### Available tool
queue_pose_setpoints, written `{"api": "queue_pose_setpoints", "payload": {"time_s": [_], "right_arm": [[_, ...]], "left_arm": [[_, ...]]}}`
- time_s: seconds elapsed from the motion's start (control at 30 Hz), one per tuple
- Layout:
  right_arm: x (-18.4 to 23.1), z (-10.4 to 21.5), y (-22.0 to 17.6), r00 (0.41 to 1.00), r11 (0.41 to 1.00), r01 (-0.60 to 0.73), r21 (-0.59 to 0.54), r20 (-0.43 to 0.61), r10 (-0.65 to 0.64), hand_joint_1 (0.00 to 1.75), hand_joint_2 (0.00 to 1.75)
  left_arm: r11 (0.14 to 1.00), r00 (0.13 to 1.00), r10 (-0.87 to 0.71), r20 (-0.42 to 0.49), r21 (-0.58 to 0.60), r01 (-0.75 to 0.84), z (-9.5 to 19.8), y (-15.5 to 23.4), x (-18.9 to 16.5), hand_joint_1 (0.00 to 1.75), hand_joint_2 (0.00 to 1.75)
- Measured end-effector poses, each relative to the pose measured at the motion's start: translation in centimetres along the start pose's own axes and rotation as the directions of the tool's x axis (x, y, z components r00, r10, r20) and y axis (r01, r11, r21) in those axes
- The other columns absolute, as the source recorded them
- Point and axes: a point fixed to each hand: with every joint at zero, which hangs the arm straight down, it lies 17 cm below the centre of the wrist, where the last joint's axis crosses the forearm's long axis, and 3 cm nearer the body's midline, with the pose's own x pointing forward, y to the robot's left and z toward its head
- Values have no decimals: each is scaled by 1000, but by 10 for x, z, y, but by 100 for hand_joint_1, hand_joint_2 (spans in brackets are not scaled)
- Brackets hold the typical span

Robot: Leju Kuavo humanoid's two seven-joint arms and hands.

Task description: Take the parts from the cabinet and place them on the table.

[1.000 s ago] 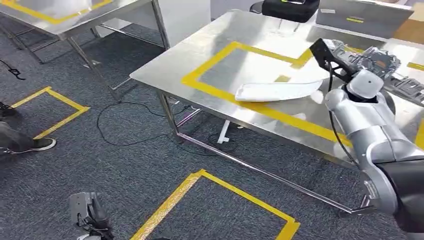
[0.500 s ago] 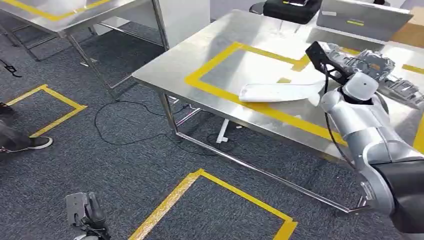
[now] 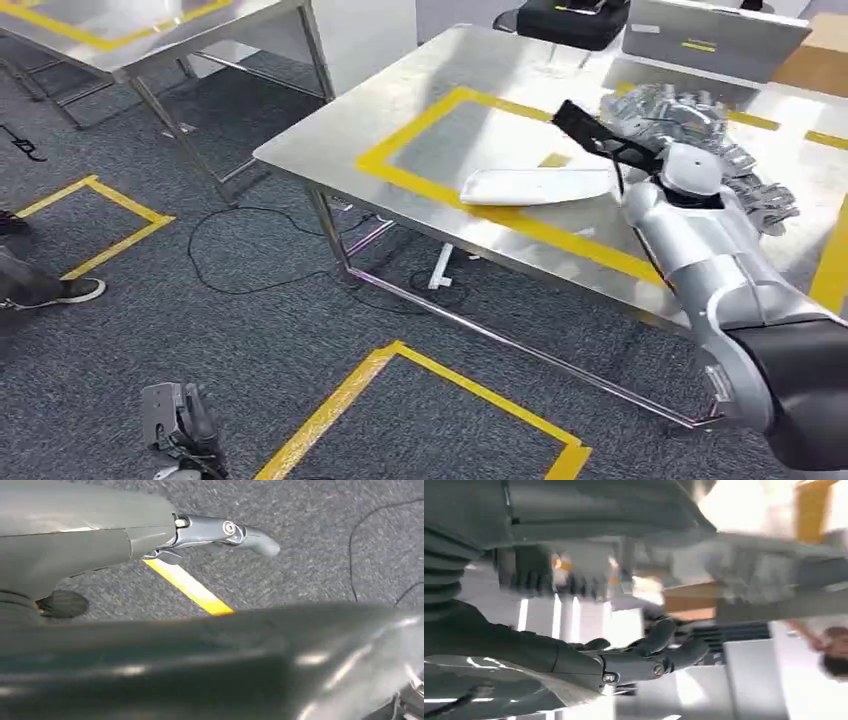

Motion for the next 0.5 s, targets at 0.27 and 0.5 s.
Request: {"api": "queue_pose_setpoints", "payload": {"time_s": [0.27,0.5], "right_arm": [[43,4,-16,997,999,35,-8,75,-34,0,0],[47,4,-19,995,999,42,-3,87,-41,0,0]], "left_arm": [[1000,1000,-2,-1,5,2,0,4,-1,0,0],[1000,1000,-3,1,8,3,-1,6,0,0,0]]}}
